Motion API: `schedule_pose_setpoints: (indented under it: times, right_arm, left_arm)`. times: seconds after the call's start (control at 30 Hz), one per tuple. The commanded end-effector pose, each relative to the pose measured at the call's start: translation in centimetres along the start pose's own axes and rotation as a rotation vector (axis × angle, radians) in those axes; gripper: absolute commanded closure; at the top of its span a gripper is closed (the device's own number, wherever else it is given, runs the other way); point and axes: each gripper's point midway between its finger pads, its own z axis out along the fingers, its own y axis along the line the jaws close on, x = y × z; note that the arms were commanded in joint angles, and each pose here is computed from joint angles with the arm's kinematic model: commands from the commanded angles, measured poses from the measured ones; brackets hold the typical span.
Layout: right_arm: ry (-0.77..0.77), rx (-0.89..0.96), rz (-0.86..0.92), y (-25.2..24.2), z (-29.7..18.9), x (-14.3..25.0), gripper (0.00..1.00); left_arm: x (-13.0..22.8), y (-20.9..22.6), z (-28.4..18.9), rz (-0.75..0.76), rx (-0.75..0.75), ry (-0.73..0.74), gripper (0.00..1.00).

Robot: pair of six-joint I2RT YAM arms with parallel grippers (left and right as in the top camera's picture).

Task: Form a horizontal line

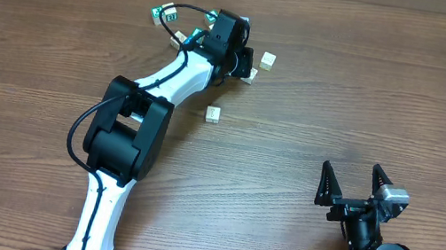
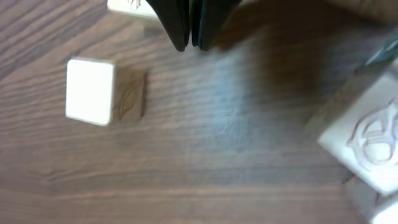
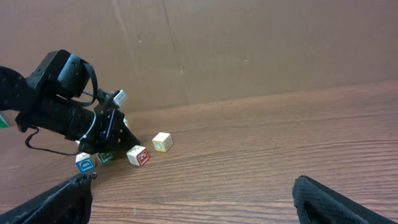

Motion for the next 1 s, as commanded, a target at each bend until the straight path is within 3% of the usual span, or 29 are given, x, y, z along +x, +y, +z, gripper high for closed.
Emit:
schedule_pose_setpoints:
  times: [0.0, 0.23, 0.5, 0.97]
  right_arm:
    - [-0.005, 0.009, -0.004, -0.2, 0.0, 0.1, 0.0]
    - [-0.005, 0.009, -0.004, -0.2, 0.0, 0.1, 0.0]
    - [-0.005, 0.009, -0.004, -0.2, 0.0, 0.1, 0.0]
    - [-0.005, 0.009, -0.004, -0.2, 0.0, 0.1, 0.0]
  left_arm:
    - [-2.1, -0.3, -1.2, -0.015, -0.04, -0.007, 0.96]
    - [-0.8, -1.6, -4.0, -0.015, -0.086, 0.134, 0.96]
    - [4.5, -2.5, -4.3, 0.012, -0.13, 0.306, 0.96]
    - [7.2, -2.3, -0.5, 0.029, -0.138, 0.345, 0.96]
